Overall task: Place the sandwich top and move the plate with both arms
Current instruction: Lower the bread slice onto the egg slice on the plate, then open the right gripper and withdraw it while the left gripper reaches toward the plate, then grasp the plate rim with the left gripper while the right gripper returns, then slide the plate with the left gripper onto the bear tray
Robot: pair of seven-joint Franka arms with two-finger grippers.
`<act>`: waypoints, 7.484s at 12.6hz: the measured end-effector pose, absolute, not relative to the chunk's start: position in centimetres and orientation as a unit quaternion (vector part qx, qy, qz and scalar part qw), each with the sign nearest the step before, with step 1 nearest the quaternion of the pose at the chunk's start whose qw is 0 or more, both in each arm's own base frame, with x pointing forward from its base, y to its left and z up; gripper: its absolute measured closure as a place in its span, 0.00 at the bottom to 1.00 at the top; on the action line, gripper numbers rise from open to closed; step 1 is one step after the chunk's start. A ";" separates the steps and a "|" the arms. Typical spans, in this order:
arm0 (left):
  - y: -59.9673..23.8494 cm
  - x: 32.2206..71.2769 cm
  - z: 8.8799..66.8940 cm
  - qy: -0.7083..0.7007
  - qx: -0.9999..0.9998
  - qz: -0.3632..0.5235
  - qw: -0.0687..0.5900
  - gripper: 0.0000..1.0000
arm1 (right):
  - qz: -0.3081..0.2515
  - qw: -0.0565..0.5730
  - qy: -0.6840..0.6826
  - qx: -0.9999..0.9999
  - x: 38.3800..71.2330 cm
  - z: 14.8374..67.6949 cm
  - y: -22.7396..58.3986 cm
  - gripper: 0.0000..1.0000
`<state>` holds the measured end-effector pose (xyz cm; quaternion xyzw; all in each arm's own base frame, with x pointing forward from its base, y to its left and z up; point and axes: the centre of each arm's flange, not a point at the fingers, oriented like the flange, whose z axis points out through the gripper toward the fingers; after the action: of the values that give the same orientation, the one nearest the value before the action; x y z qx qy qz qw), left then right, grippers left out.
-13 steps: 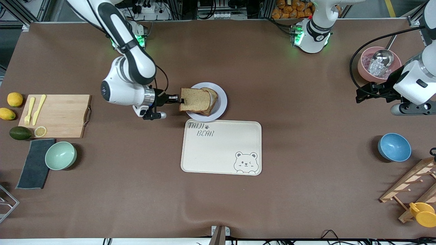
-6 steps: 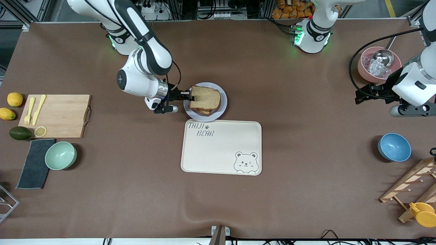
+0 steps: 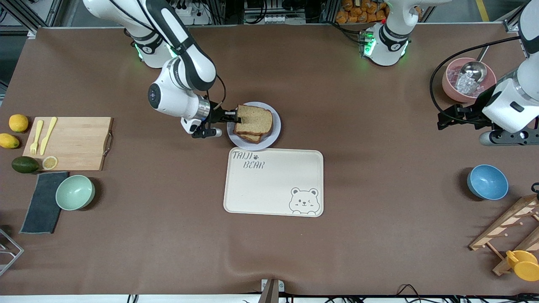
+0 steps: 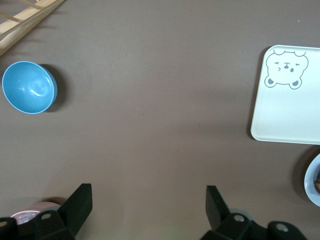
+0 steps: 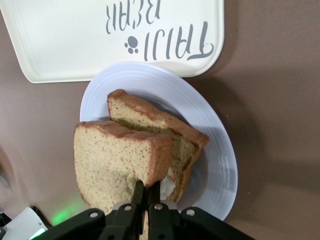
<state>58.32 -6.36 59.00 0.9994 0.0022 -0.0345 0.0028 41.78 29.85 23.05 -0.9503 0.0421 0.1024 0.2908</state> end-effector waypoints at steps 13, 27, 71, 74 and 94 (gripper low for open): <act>-6.7 58.5 58.5 0.000 0.999 -0.038 0.003 0.00 | 0.106 0.288 0.085 -0.948 42.3 23.3 29.3 0.36; -11.9 58.5 44.7 -0.038 0.962 -0.136 0.233 0.00 | 0.131 0.249 0.069 -0.957 54.2 31.6 10.9 0.00; -35.4 38.2 7.9 -0.066 0.795 -0.008 0.603 0.96 | -0.010 0.029 0.113 -0.993 57.1 60.3 -2.2 0.00; -35.8 38.1 7.9 -0.055 0.785 0.007 0.617 0.96 | -0.018 0.029 0.118 -0.992 57.3 60.3 -2.7 0.00; -32.8 49.6 17.6 0.062 0.708 0.082 0.698 0.96 | -0.011 0.028 0.123 -0.992 56.8 60.9 -3.3 0.00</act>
<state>49.63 -32.84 17.58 0.7084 0.0617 0.0821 0.6983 56.84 -3.34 60.90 -0.9919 0.1230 -0.0105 0.0284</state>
